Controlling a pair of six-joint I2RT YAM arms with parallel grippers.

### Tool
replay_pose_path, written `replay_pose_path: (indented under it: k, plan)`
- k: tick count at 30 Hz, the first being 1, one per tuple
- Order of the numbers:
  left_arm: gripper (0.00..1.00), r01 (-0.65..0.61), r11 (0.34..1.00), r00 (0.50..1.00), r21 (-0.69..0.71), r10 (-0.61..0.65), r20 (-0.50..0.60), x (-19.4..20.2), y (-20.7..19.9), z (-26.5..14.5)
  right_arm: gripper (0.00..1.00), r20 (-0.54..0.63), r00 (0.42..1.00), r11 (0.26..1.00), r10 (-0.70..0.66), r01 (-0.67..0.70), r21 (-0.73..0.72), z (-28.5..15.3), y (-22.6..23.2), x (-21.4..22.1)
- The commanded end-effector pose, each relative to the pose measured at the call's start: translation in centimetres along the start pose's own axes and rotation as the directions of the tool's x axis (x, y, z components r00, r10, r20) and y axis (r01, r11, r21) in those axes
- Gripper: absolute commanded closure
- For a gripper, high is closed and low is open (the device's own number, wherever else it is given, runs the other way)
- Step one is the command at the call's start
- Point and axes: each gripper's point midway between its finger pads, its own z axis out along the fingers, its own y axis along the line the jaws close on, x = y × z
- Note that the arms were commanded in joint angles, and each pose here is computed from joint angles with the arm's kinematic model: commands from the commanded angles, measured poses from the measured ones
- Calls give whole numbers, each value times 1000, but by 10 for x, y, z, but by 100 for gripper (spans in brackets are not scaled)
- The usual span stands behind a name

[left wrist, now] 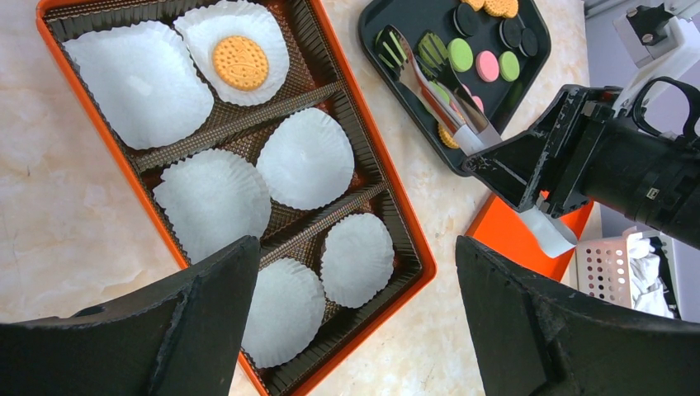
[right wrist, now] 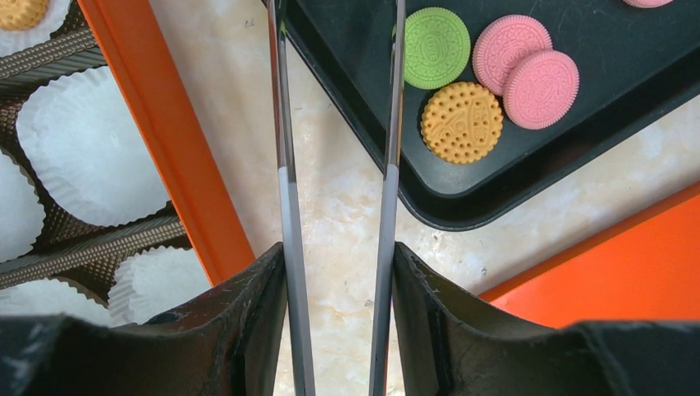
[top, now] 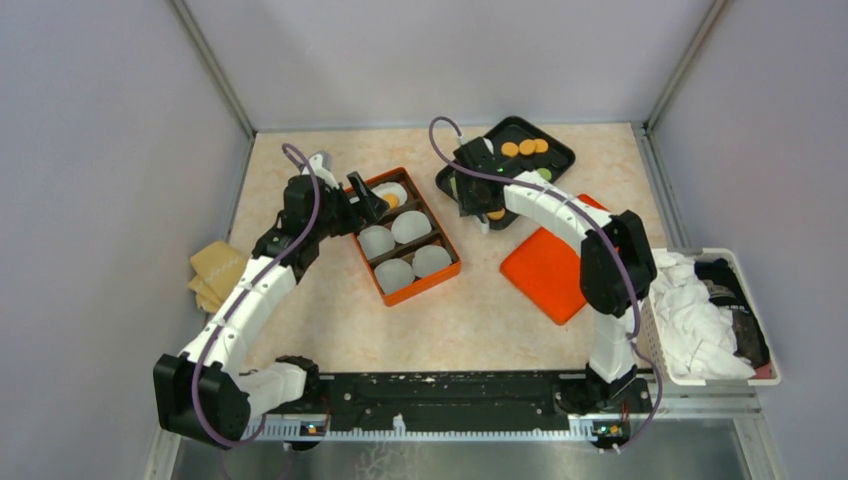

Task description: Pack the cookies

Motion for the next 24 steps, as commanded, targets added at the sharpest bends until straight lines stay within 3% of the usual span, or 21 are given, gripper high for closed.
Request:
replay_pose_path:
  k: [1,7,10,13,19,24]
  plan:
    - [6,-8,1000,1000,30,7,29,-7,-6,1,54,45,999,1000,23,-22,-20,0,10,-17]
    - [6,-12,1000,999,26,11,30,-7,-5,0,61,57,998,1000,24,-23,-17,1,11,-25]
    - [6,-14,1000,999,26,14,29,-7,-5,0,77,67,998,1000,18,-17,-16,-2,12,-30]
    - [6,-13,1000,999,25,12,33,-8,-5,-1,87,88,996,1000,18,-17,-14,-11,11,-38]
    - [6,3,999,997,-36,0,80,-26,1,-6,90,234,972,999,-3,15,-48,-59,27,-67]
    - [5,87,991,988,-97,-73,140,-51,15,-9,89,273,961,988,-51,88,-124,-92,63,-76]
